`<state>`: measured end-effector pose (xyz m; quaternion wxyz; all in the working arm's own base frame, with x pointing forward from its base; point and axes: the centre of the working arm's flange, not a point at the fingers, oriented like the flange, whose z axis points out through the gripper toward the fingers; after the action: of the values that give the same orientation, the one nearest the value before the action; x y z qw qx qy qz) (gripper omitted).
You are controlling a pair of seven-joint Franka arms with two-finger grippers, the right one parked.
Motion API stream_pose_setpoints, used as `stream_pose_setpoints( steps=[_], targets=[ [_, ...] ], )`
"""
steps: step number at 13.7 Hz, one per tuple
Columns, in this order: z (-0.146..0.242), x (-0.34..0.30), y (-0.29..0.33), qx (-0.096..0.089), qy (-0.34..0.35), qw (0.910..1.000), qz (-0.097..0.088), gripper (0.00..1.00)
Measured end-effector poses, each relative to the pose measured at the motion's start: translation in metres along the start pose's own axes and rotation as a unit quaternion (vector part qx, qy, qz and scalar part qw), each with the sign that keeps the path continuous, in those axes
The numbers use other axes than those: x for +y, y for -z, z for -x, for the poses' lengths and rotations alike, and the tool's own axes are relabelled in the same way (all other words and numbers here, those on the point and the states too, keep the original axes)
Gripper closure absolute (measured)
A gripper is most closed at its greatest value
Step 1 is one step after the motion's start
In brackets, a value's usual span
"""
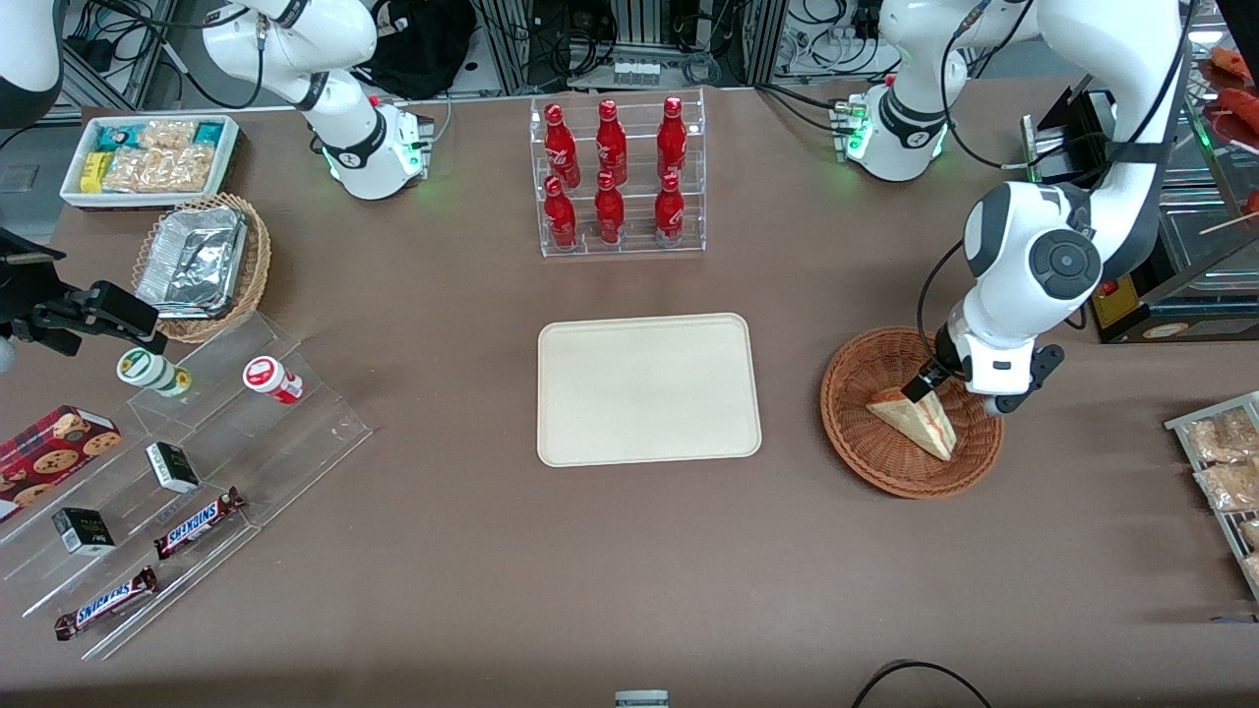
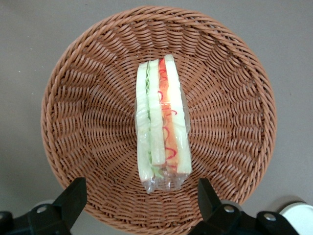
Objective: Place sandwich from basket to tray
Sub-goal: 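Lower the open left gripper around the wrapped sandwich in the basket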
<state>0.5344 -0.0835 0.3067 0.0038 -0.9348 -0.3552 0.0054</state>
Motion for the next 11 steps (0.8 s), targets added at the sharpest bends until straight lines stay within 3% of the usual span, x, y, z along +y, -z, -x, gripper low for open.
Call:
stream_pose_setpoints(
  steps=[8, 11],
  targets=[
    [-0.005, 0.005, -0.045, -0.004, 0.011, 0.9999, 0.012, 0.04],
    [-0.008, 0.006, -0.047, -0.004, 0.021, 0.9997, 0.015, 0.34]
  ],
)
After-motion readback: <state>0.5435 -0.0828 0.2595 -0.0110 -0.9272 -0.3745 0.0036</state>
